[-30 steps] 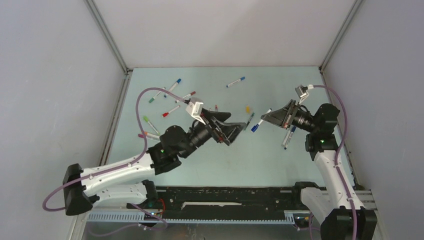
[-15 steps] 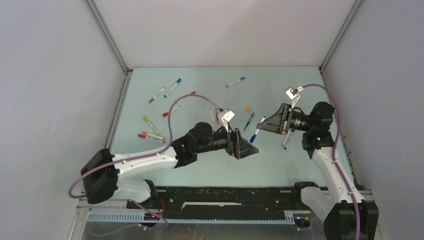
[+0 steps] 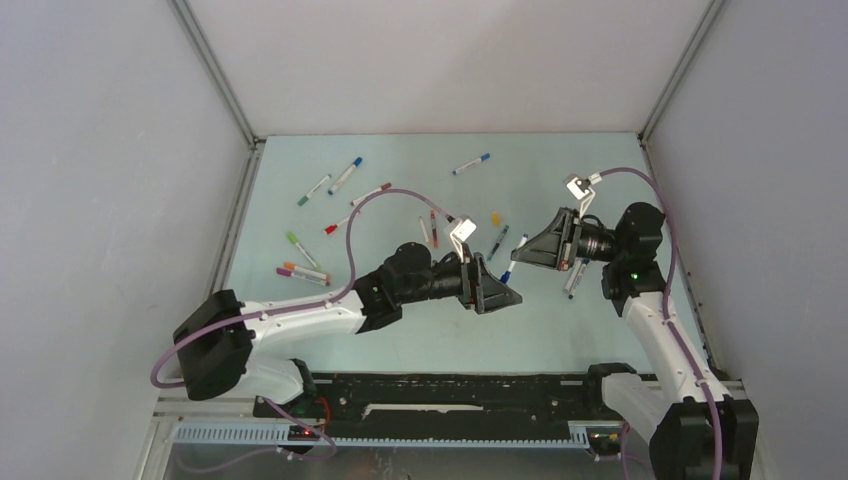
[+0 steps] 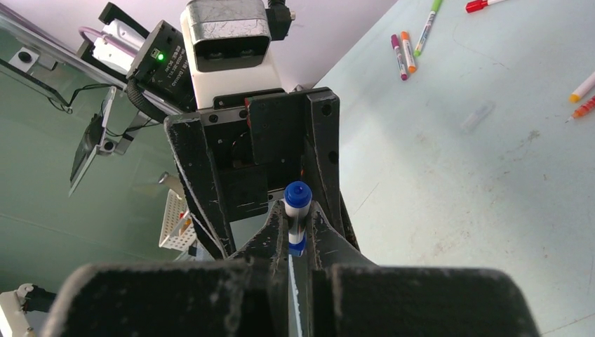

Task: Open the pen caps
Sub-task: Open the pen cap from the pen.

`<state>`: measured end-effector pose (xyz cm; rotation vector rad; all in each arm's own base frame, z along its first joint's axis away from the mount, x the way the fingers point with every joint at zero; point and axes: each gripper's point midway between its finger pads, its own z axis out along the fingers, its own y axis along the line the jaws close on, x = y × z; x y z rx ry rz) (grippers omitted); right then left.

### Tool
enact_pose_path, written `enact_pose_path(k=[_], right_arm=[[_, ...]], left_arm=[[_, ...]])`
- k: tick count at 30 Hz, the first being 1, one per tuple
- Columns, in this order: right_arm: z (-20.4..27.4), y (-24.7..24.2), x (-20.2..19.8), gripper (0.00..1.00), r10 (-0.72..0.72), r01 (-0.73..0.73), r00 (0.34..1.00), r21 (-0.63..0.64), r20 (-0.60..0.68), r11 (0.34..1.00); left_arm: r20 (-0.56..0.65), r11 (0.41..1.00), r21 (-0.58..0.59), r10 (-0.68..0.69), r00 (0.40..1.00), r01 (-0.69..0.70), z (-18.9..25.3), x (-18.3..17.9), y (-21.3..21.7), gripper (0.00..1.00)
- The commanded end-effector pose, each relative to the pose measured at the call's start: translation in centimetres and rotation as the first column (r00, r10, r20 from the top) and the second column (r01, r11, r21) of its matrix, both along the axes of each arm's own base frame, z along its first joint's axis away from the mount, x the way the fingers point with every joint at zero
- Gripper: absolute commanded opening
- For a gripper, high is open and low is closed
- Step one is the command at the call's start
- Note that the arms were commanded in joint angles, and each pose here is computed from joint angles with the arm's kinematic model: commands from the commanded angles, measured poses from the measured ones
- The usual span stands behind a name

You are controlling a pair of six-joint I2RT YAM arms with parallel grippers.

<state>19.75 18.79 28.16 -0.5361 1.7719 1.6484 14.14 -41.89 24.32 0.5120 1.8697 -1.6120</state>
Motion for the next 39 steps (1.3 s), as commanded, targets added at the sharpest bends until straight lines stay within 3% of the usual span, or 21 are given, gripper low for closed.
enact_pose_path(k=[1, 6, 9, 15, 21, 33, 39], right_arm=[[1.4, 0.2, -0.1, 0.00, 0.023, -0.022, 0.996, -0.003, 0.083, 1.000], [1.2, 0.4, -0.2, 0.00, 0.034, -0.033, 0.996, -0.005, 0.080, 0.999], [1.1, 0.4, -0.1, 0.00, 0.035, -0.035, 0.997, -0.006, 0.075, 0.999], [1.0, 0.4, 0.0, 0.00, 0.037, -0.035, 0.996, -0.018, 0.085, 0.999], [3.0, -0.1, 1.0, 0.00, 0.024, -0.021, 0.987, -0.020, 0.159, 1.000], [8.2, -2.6, 7.4, 0.00, -0.115, 0.126, 0.962, -0.028, 0.247, 0.992], [4.7, -3.8, 8.8, 0.00, -0.158, 0.181, 0.966, -0.099, 0.207, 0.978]], left_arm=[[0.053, 0.995, -0.094, 0.049, 0.997, -0.044, 4.3, 1.1, 0.0, 0.67], [0.047, 0.994, -0.098, 0.055, 0.997, -0.050, 4.3, 1.3, 0.1, 0.45], [0.045, 0.994, -0.104, 0.049, 0.998, -0.044, 4.4, 1.3, 0.0, 0.38], [0.047, 0.994, -0.107, 0.022, 0.999, -0.017, 4.4, 0.9, -0.2, 0.01], [0.013, 0.993, -0.118, -0.028, 1.000, 0.029, 3.7, -0.2, -0.1, 0.00], [-0.119, 0.991, -0.095, -0.100, 0.988, 0.089, 0.3, -1.8, 0.2, 0.00], [-0.093, 0.998, -0.052, -0.037, 0.995, 0.032, -1.1, -1.2, 1.3, 0.00]])
